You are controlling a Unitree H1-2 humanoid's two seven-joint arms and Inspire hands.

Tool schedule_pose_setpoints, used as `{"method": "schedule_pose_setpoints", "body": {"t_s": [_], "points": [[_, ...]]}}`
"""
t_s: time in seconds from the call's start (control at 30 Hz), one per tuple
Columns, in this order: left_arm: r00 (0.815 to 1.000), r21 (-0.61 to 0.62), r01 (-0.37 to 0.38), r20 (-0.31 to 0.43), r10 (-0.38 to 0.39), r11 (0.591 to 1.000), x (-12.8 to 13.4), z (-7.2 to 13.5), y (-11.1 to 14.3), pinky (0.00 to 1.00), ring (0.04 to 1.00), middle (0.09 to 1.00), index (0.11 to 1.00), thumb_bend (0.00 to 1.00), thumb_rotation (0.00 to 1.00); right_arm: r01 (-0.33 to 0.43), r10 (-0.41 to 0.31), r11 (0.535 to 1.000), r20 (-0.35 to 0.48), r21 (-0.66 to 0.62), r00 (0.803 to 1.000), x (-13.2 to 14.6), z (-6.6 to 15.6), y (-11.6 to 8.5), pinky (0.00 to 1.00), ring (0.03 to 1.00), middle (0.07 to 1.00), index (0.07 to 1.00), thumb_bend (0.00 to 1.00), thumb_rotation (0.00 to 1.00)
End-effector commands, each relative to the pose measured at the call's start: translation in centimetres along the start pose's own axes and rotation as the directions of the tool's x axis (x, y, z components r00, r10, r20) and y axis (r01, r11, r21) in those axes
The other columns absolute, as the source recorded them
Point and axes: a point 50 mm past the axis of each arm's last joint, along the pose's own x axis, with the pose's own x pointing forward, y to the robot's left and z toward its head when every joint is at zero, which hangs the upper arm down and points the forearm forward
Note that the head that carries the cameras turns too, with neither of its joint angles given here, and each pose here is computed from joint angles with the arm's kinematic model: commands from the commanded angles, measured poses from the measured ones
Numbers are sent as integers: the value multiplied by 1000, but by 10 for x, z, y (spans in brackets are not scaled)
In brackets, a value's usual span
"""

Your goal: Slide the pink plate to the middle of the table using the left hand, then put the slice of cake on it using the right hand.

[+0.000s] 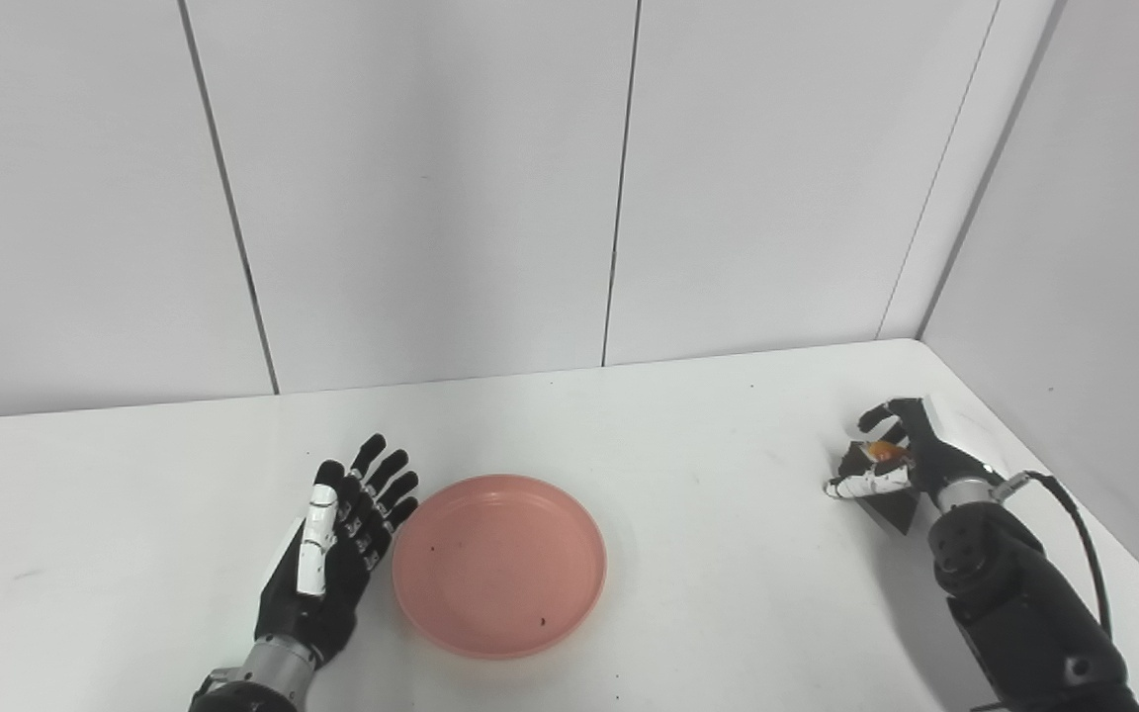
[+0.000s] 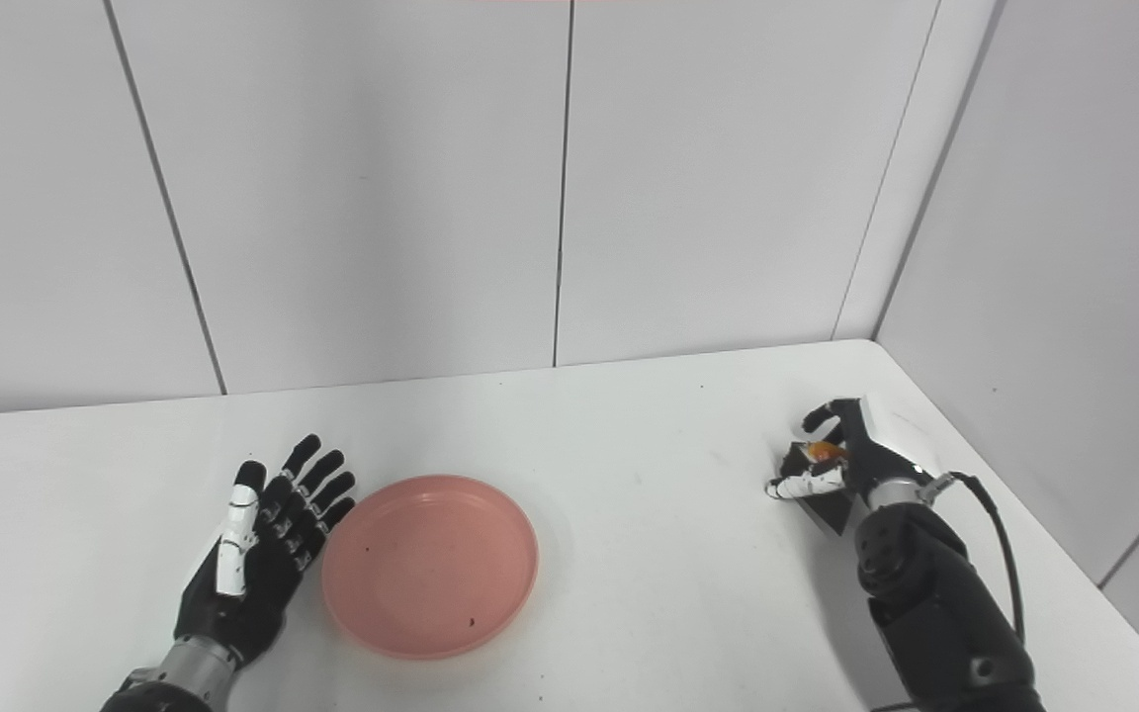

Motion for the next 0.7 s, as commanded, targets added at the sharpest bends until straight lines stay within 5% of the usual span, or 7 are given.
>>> {"method": "schedule_pose_setpoints", "body": {"t_s": [0.0, 0.33, 0.67], "points": [[994, -16, -44, -103, 42, 999, -22, -29, 12, 949, 944, 958, 962, 706, 990, 103, -105, 994, 56, 26, 993, 5, 9, -24, 221, 305, 474, 516, 550, 0], [993, -5, -47, -105, 46, 999, -20, -34, 2, 935, 937, 953, 962, 686, 994, 171, -191, 976, 148, 139, 970, -8, 31, -30, 224, 289, 406, 508, 519, 0], [994, 2, -46, -100, 46, 999, -16, -38, -10, 946, 950, 957, 961, 694, 1000, 155, -254, 944, 342, 291, 905, -34, 78, -25, 236, 306, 417, 510, 518, 0]]}}
